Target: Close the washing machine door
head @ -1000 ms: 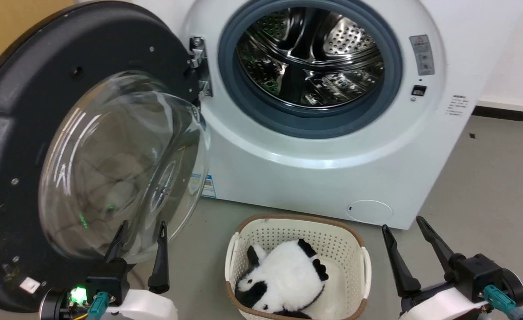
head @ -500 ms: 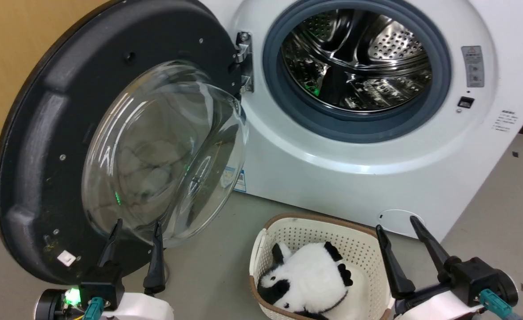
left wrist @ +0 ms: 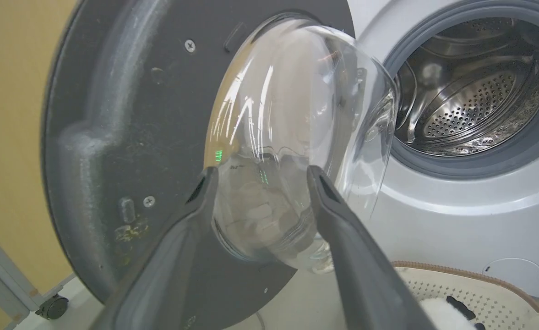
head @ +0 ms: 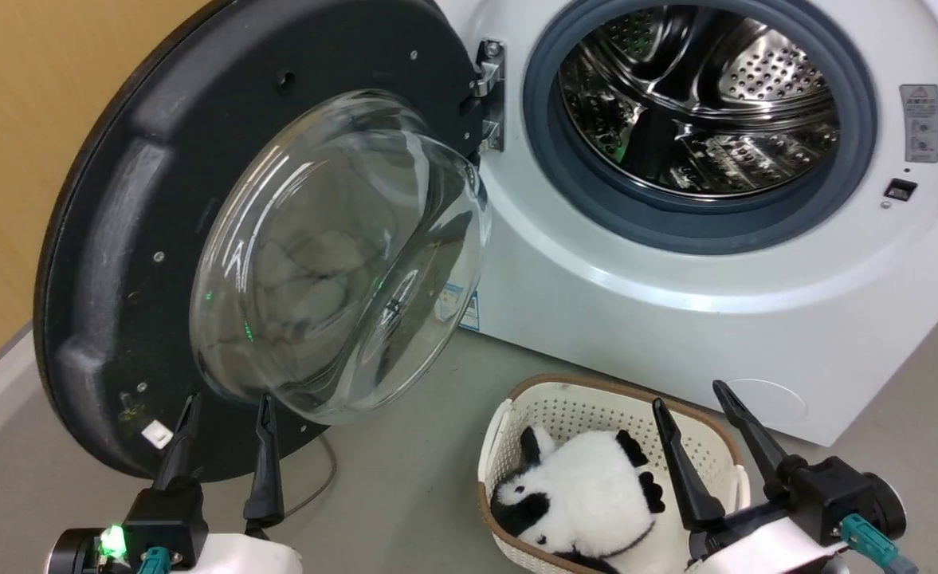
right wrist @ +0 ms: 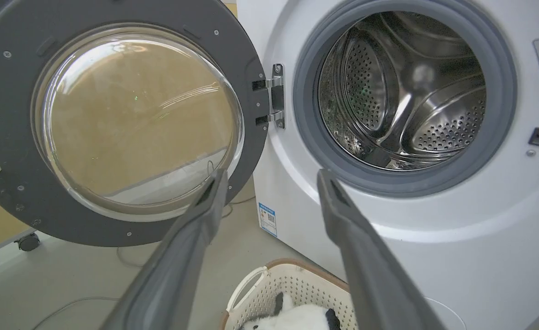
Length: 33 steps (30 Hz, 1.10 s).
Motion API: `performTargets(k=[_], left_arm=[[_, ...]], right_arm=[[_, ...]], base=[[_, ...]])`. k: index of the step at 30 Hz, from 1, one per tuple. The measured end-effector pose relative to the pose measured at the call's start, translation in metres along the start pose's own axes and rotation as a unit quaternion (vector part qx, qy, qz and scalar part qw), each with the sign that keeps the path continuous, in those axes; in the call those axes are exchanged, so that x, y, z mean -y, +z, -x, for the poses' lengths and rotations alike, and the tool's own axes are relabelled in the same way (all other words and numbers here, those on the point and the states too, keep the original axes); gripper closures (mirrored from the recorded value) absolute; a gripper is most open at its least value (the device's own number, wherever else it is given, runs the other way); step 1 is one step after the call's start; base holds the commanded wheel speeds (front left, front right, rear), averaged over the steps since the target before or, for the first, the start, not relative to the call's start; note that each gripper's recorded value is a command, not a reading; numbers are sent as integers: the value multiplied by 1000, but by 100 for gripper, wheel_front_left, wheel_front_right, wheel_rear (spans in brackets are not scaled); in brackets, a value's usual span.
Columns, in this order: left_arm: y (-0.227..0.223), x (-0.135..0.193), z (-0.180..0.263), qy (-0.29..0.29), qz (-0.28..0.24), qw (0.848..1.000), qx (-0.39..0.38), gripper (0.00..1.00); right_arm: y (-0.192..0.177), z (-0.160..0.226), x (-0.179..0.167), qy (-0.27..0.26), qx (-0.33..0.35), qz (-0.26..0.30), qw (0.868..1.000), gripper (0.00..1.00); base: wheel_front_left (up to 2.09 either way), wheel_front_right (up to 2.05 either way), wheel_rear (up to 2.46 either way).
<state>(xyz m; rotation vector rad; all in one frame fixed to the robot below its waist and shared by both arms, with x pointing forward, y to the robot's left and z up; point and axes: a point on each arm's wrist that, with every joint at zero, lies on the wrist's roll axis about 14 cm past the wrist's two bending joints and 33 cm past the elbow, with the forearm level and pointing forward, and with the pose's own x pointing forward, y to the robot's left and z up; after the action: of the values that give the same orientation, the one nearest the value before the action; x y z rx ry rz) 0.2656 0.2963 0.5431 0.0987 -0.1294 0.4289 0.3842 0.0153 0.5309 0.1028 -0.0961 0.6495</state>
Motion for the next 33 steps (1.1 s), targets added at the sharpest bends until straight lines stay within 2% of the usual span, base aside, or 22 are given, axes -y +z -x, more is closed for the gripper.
performTargets(k=[33], left_arm=[[17, -60, 36, 103, -25, 994, 34, 0]], right_arm=[[0, -34, -66, 114, 25, -43, 992, 0]], base=[[0, 0, 0]])
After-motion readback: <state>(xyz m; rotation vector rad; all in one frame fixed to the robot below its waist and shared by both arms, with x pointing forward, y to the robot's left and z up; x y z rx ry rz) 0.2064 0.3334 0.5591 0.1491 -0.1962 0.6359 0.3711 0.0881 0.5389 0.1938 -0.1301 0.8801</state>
